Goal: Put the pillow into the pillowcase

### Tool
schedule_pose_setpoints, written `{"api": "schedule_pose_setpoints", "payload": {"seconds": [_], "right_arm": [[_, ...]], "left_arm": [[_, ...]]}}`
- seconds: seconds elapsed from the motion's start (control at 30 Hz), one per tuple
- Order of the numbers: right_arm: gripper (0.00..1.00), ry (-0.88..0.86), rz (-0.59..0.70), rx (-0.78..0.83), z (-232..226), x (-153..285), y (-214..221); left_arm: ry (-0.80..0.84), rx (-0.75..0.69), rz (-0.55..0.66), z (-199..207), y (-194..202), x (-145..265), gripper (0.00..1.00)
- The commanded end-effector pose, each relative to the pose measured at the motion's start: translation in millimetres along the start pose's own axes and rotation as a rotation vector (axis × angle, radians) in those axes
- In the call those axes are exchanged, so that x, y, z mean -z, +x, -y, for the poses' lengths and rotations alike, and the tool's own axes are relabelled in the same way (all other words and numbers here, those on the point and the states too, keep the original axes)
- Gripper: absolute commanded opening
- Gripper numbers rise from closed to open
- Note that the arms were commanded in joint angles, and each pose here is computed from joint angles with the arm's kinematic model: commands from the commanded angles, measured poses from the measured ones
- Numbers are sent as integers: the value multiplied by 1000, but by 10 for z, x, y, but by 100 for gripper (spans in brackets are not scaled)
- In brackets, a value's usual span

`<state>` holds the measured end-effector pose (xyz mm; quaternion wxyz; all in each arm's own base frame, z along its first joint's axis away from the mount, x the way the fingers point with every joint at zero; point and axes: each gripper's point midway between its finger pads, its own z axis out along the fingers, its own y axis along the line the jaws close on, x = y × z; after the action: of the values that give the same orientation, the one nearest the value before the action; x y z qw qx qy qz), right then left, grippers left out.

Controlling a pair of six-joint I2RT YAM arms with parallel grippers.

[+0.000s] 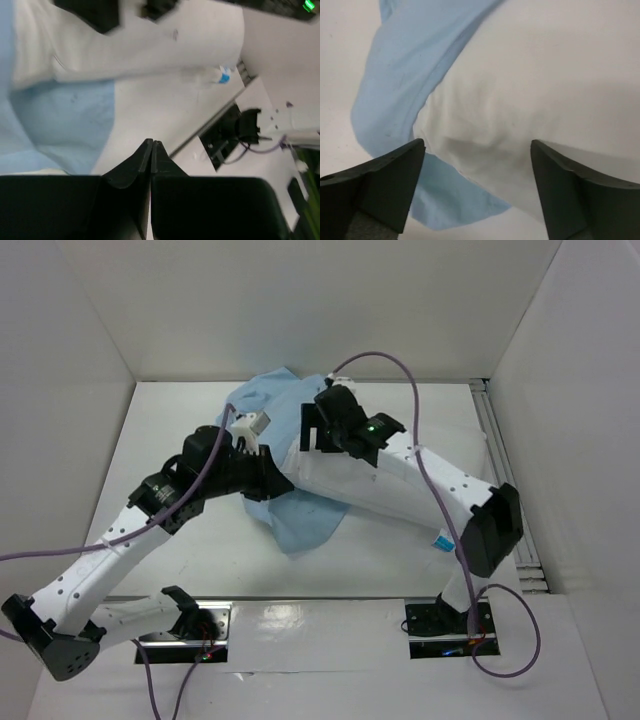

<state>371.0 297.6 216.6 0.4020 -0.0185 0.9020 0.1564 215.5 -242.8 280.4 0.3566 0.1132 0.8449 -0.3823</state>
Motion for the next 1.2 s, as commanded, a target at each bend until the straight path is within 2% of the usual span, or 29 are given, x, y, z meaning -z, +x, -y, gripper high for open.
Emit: {"api": "schedule_pose_setpoints", "payload": {"seconds": [0.0,0.03,0.1,0.13,0.17,0.23,0.3,0.33,0.37,0.43,0.53,0.7,0.8,1.0,1.07,1.17], "right_arm": [[96,97,70,3,407,504,-278],[97,131,87,3,544,641,-326],[99,208,58,-3,830,770,-269],[100,256,66,-29,1036,830,-330],[100,291,72,-59,1201,944,-338],[100,422,34,-136,1722,1094,-237],[100,470,40,-203,2006,1330,-164],[100,530,15,-267,2324,1367,-31],[100,484,8,-312,2364,1466,42],[100,541,-35,-405,2780,1541,309],[100,531,-65,-519,3042,1642,592],[100,507,-129,-593,3111,1560,906],[100,460,-135,-613,3093,1447,1010],[100,322,-177,-640,2915,1244,1103],[84,289,-175,-641,2886,1183,1127],[52,278,-175,-652,2875,1150,1155]], "left_arm": [[-213,-49,-2,-317,-131,31,12],[-233,-63,-3,-357,-160,-8,22],[-322,-67,-23,-548,-175,-145,50],[-348,-74,-20,-578,-202,-186,70],[-380,-82,-20,-619,-211,-234,78],[-490,-113,-13,-804,-267,-347,85],[-572,-120,-16,-916,-292,-391,85],[-644,-132,3,-1016,-310,-399,85],[-684,-138,-12,-1098,-300,-451,83],[-776,-140,18,-1220,-343,-437,78],[-834,-153,8,-1341,-320,-480,72],[-896,-171,-48,-1524,-182,-606,72],[-970,-164,-78,-1681,-103,-587,66],[-992,-127,-55,-1772,-187,-534,55],[-1006,-113,-50,-1833,-215,-501,51],[-1008,-88,-53,-1898,-232,-476,39]]}}
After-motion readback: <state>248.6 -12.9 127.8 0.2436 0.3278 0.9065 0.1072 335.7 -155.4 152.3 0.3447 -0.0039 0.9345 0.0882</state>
